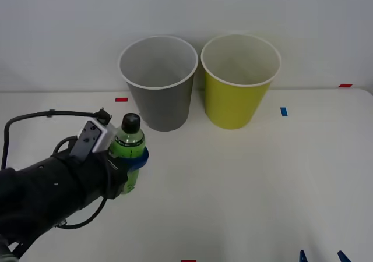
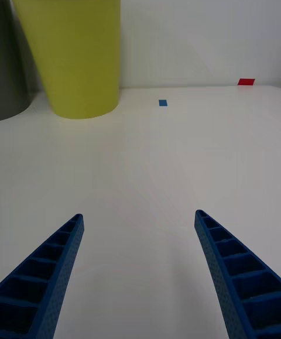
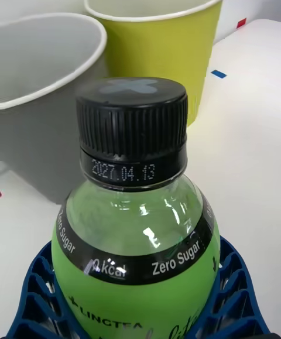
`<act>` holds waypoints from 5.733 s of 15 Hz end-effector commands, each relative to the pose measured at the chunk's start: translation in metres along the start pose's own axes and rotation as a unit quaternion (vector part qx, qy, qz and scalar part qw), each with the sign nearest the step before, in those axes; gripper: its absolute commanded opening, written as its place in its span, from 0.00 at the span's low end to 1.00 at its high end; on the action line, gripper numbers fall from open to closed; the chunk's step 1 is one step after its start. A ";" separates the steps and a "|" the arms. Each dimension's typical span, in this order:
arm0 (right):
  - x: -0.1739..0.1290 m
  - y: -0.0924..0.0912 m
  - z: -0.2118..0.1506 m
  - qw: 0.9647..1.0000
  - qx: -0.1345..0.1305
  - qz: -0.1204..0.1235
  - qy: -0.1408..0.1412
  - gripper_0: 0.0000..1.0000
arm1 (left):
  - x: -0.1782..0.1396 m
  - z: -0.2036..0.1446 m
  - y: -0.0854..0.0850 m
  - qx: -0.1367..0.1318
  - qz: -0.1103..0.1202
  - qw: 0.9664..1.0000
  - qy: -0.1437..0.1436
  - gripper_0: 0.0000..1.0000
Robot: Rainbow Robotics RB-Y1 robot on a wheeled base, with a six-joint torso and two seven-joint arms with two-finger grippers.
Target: Put cans in the gray bin and PET bottles in the light green bin.
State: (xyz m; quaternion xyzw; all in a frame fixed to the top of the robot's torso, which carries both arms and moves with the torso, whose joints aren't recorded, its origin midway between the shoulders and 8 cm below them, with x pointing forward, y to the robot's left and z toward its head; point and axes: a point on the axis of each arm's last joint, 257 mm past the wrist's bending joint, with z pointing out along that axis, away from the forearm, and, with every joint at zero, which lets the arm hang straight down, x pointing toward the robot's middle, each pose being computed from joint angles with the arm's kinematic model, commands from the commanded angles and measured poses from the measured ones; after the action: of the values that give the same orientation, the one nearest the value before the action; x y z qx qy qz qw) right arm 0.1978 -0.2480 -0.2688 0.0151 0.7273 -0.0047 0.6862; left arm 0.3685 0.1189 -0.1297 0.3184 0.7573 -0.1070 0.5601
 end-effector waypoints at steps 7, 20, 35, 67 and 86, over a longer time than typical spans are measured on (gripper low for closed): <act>0.000 0.000 0.000 1.000 0.000 0.000 0.000 0.65 | -0.065 -0.026 0.033 0.024 0.034 0.999 0.007 0.00; 0.000 0.000 0.000 1.000 0.000 0.000 0.000 0.65 | -0.239 0.045 0.042 0.005 0.105 0.991 -0.088 0.00; 0.000 0.000 0.000 1.000 0.000 0.000 0.000 0.65 | -0.374 0.195 -0.054 0.084 0.011 0.981 -0.174 0.00; 0.000 0.000 0.000 1.000 0.000 0.000 0.000 0.65 | -0.283 0.182 0.014 0.035 0.017 0.987 -0.158 1.00; 0.000 0.000 0.000 1.000 0.000 0.000 0.000 0.65 | -0.022 -0.034 0.099 -0.150 0.021 0.988 -0.007 1.00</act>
State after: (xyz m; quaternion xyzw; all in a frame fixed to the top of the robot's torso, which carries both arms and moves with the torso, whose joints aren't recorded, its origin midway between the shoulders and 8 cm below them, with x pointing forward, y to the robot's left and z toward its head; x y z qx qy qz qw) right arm 0.1978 -0.2480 -0.2687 0.0151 0.7272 -0.0047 0.6862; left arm 0.4087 0.1962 -0.0722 0.2472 0.7506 0.0091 0.6127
